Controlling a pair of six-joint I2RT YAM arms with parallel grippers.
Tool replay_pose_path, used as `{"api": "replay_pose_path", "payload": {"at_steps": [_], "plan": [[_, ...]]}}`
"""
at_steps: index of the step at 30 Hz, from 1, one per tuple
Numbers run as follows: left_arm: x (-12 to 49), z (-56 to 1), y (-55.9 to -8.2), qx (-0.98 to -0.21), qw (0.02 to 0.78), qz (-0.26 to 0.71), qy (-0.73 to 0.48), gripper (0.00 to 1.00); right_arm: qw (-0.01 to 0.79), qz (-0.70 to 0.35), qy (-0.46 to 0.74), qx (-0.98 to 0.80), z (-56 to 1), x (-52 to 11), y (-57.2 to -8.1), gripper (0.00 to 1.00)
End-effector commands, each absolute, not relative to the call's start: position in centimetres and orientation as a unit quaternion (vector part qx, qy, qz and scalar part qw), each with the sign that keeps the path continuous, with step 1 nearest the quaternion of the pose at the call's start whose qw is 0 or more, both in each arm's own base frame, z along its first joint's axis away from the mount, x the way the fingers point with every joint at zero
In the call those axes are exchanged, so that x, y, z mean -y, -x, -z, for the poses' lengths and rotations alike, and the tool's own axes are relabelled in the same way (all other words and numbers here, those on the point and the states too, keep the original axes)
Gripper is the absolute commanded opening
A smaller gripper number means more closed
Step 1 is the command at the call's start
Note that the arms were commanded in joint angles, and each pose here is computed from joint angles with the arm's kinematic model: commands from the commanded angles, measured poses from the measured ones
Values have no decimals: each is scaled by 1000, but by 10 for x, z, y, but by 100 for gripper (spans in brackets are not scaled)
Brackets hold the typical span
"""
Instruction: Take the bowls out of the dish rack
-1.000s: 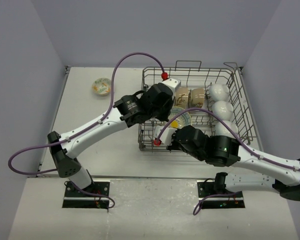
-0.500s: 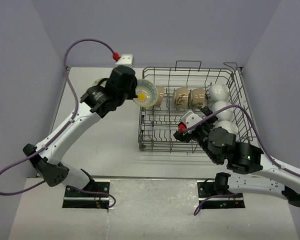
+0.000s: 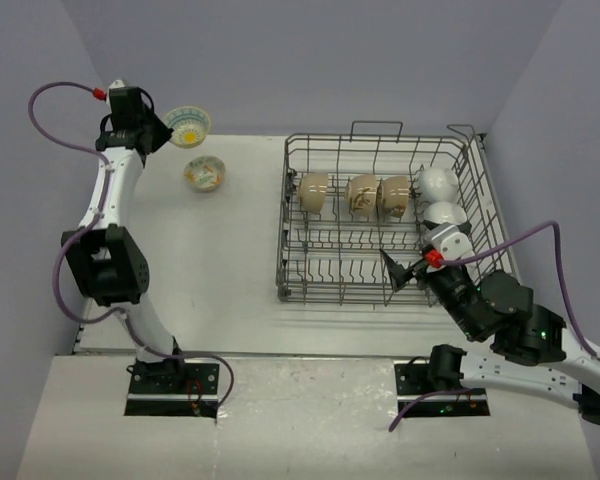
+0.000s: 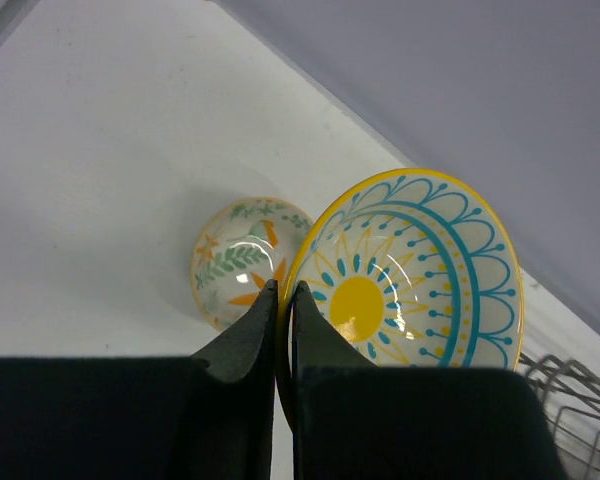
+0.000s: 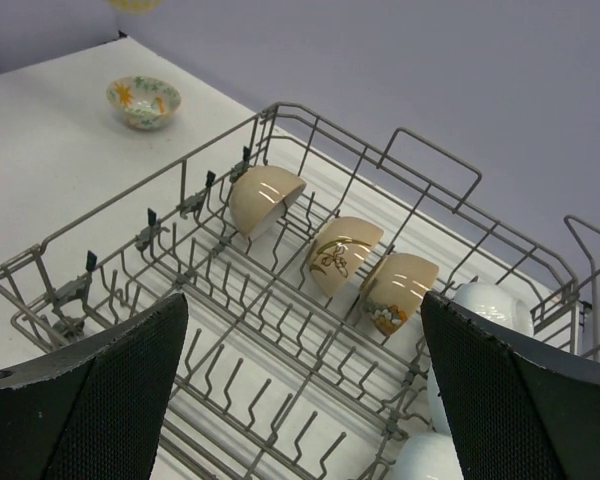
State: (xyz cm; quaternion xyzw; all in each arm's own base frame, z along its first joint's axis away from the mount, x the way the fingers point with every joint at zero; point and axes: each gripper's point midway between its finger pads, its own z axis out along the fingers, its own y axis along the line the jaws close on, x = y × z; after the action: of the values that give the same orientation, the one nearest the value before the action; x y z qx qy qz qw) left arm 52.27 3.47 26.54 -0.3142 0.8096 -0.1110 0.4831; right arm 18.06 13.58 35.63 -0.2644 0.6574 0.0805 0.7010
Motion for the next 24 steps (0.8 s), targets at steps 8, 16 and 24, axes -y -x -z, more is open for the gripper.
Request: {"api": "replay_pose_path", "payload": {"at_steps": [8,16,24], "plan": [[-35,-220,-588,-819,470,174,279,0,682,-112,296,-659,-342,-162,-176,99],[-42,-175,-585,-845,429,147,284,0,677,-103,305,-662,-333,-165,-178,99],[-45,-156,-571,-852,415,129,291,0,679,-107,305,-660,-332,-165,-177,99]]}}
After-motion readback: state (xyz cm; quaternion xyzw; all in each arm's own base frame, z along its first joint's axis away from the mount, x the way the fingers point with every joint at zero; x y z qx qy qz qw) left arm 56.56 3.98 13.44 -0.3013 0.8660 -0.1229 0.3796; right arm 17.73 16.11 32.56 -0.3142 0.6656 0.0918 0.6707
